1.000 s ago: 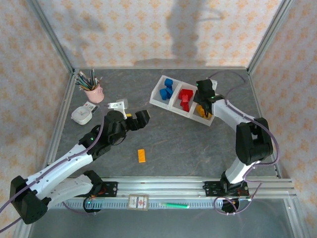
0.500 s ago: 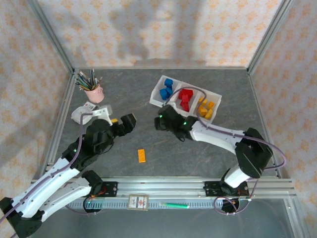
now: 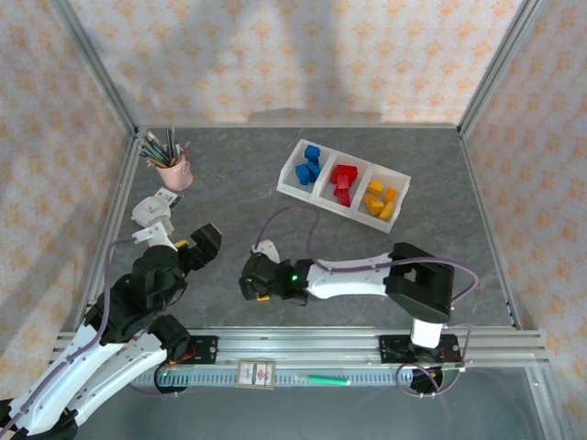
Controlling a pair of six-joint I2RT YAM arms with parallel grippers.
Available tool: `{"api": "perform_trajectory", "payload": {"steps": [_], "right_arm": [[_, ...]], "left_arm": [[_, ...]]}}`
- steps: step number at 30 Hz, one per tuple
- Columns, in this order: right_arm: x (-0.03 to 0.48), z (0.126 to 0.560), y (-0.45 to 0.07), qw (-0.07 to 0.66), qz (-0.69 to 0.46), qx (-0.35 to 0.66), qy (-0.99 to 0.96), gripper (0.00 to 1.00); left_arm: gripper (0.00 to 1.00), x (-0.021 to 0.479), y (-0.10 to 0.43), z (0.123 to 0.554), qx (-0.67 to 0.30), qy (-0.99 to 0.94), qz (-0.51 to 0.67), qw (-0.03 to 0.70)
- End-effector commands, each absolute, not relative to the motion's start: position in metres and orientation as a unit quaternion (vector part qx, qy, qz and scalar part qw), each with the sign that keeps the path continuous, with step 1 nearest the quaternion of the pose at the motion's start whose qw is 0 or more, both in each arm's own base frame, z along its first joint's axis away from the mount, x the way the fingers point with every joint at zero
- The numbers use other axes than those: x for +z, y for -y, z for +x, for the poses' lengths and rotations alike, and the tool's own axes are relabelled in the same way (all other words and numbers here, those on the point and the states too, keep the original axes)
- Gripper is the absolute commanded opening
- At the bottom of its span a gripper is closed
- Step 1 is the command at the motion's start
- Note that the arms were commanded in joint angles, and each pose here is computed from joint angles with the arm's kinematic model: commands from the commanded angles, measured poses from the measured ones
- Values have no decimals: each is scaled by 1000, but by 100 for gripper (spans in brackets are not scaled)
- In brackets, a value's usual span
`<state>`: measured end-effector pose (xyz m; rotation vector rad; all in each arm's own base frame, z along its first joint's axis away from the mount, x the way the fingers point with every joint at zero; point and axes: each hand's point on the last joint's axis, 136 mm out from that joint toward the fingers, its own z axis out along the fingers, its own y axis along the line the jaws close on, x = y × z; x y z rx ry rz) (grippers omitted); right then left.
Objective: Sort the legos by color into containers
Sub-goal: Pick up the lego from the bottom-center of the table, then place the lego in the container.
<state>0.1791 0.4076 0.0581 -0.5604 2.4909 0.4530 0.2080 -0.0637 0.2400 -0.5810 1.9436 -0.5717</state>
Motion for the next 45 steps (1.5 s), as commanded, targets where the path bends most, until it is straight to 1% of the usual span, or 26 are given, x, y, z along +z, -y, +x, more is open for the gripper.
{"api": "perform_trajectory", "payload": {"steps": [1, 9, 15, 21, 24, 30, 34, 40, 43, 45], "right_arm": [[56, 183, -414, 295, -193, 134, -926, 89], [30, 183, -405, 285, -177, 75, -939, 74], [19, 180, -398, 274, -176, 56, -944, 62], [16, 181, -396, 275, -172, 47, -945, 41], [23, 184, -395, 285, -168, 45, -943, 34], [65, 196, -388, 318, -141, 70, -935, 34], [95, 222, -357, 340, -101, 79, -932, 34], [135, 297, -268, 378, -4, 59, -924, 35], [156, 338, -213, 398, 52, 42, -915, 35], [164, 365, -167, 417, 98, 17, -903, 35]], "left_arm": [[99, 228, 49, 203, -207, -805, -262, 489], [99, 226, 50, 204, -205, -807, -262, 488], [99, 226, 52, 206, -206, -807, -260, 489], [99, 223, 57, 209, -209, -809, -256, 485], [99, 224, 58, 210, -212, -809, -255, 485], [99, 235, 63, 214, -222, -805, -247, 492], [99, 240, 74, 222, -231, -806, -231, 493], [99, 249, 103, 244, -251, -809, -195, 495], [99, 252, 120, 258, -260, -811, -175, 494], [99, 251, 130, 267, -264, -812, -165, 493]]}}
